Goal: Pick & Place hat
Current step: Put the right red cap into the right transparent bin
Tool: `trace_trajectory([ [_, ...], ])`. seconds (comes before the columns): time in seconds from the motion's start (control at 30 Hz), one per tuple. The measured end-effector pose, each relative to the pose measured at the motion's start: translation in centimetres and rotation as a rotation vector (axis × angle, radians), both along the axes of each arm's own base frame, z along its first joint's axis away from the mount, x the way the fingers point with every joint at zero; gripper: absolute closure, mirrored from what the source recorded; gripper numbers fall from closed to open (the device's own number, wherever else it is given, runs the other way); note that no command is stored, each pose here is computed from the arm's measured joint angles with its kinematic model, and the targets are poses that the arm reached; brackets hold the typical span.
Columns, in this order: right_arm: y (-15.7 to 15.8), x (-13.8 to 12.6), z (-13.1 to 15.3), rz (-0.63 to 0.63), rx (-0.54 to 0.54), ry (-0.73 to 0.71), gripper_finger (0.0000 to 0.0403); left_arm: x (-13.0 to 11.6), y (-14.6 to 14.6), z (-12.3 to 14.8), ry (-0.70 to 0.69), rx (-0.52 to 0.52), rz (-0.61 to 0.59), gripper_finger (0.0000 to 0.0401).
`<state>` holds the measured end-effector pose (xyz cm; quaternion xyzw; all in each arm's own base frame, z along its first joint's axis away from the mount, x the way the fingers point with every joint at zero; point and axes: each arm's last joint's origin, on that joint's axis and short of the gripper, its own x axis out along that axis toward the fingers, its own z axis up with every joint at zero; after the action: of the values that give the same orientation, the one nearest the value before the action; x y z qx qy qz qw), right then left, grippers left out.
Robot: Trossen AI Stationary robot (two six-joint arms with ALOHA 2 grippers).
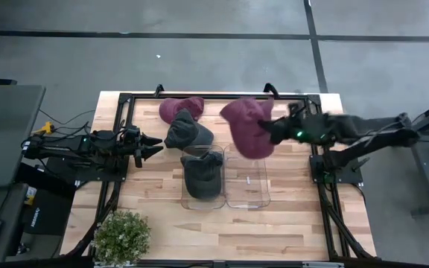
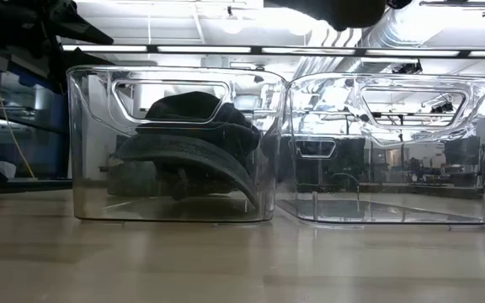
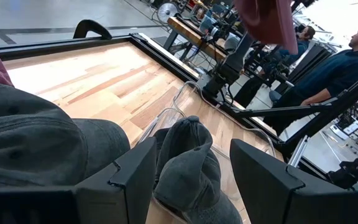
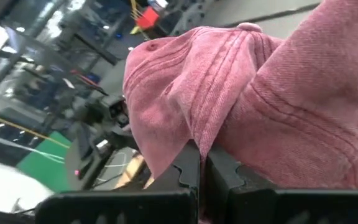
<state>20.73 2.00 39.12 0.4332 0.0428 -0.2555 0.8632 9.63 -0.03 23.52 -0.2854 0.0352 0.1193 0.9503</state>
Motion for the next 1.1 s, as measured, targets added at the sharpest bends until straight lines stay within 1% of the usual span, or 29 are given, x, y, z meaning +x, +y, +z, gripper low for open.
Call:
trace_trajectory([
  [0.27,3.5,3.3,-3.0,-0.066,0.067,0.05,0.0403,0.0,0.0,0.0,0.0,0.0,0.0,0.0203],
  [0.4,4.5,4.5,-4.3,-0.081,0.105,0.071,0.0403,0.0,0.0,0.0,0.0,0.0,0.0,0.0203],
  [0.5,5.0,5.2,-5.6,-0.085,0.143,0.123,0.0403,0.0,0.0,0.0,0.0,0.0,0.0,0.0203],
  [0.8,5.9,6.5,-9.5,-0.106,0.306,0.324,0.0403,0.0,0.0,0.0,0.0,0.0,0.0,0.0203],
  [0.97,6.2,6.9,-10.9,-0.114,0.366,0.403,0.0403,0.0,0.0,0.0,-0.001,0.0,0.0,0.0203],
  [1.1,6.2,6.6,-11.3,-0.135,0.392,0.451,0.0403,0.0,0.0,0.0,0.0,0.0,0.0,0.0203],
])
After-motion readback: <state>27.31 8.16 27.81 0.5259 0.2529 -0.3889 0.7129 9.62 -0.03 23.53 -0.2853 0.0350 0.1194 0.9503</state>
